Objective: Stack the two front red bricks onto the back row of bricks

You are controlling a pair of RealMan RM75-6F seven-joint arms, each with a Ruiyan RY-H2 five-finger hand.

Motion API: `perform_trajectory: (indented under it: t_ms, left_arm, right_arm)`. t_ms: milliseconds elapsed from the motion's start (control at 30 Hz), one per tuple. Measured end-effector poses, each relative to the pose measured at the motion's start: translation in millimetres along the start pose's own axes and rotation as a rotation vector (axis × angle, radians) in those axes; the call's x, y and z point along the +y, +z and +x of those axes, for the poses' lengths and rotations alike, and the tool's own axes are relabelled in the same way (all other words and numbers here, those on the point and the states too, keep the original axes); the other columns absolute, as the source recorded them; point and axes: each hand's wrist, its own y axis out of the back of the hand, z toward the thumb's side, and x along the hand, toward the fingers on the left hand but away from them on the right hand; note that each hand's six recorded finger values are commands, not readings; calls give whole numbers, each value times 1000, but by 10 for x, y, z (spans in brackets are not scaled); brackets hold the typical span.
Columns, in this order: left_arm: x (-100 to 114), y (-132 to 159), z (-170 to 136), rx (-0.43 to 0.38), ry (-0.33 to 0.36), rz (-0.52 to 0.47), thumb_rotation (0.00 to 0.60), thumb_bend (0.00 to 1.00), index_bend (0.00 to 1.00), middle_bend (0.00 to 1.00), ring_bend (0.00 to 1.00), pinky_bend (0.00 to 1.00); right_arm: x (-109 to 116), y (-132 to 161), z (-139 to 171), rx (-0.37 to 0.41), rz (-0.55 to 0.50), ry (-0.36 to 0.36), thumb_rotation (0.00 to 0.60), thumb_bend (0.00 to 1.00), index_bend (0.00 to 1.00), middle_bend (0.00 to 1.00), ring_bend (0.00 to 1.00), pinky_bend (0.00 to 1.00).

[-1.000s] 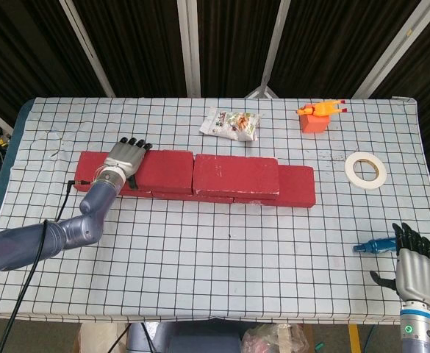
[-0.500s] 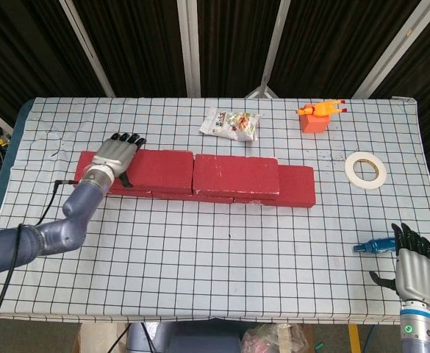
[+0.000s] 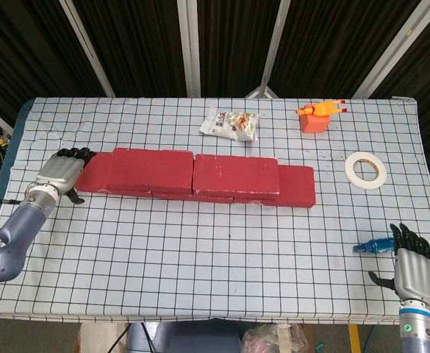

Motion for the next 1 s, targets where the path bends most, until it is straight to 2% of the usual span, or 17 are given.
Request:
perform_trajectory:
  t_ms: [467,1000]
  left_arm:
    - [-221,-71,138,8,-51,1,600,0,59,1,0,20]
    - [-304,43,254,5,-79,13,600,0,28,0,0,19]
  right_arm:
    - [-25,15,-13,-1,9,7,600,184,51,0,0,0]
    - [-31,14,-21,-3,12,8,600,184,51,0,0,0]
